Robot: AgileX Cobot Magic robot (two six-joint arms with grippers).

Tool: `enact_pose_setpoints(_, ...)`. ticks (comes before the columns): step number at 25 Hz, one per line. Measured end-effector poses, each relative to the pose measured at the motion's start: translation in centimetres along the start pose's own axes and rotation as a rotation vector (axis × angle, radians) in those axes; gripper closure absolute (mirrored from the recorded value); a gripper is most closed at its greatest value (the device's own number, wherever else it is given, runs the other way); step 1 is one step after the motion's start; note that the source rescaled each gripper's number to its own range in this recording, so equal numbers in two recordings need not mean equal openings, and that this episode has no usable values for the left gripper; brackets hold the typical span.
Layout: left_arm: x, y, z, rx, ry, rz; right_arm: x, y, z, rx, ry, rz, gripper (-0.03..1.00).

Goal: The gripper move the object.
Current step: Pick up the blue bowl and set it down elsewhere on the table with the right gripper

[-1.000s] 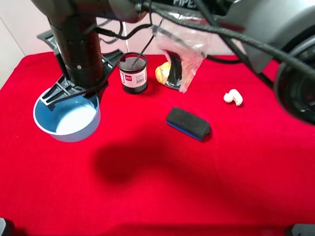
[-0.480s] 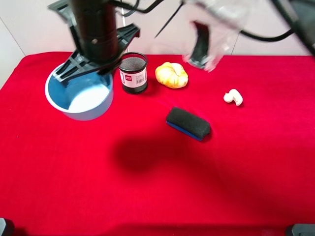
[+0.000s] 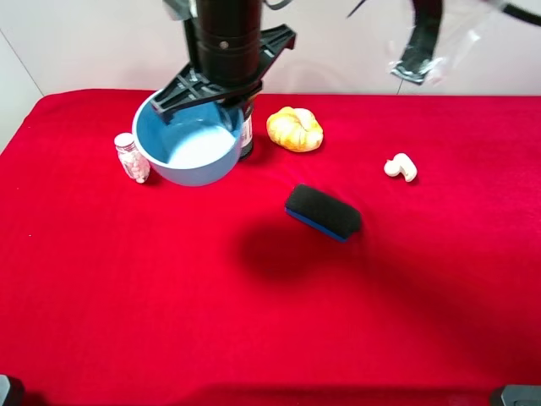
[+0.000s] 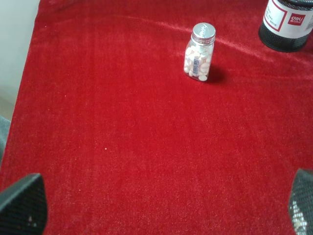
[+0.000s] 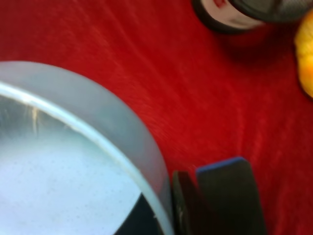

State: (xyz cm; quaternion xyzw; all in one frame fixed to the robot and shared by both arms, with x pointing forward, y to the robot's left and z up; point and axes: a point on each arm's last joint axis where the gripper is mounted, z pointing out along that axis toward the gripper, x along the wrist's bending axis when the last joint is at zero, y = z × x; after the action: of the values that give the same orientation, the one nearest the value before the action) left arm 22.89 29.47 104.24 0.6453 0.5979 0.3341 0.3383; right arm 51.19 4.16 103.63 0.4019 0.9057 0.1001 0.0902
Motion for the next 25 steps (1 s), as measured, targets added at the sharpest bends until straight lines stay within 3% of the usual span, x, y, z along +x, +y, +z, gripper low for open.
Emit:
enact_pose_setpoints(16,0.0,0.0,0.0,0.0,0.0,0.0,-8.6,-1.0,-0.1,0.034,0.005,0.125,0.97)
enact_pose_setpoints(25,0.0,0.0,0.0,0.0,0.0,0.0,-14.6,-1.7,0.3,0.046,-0.011,0.19,0.97)
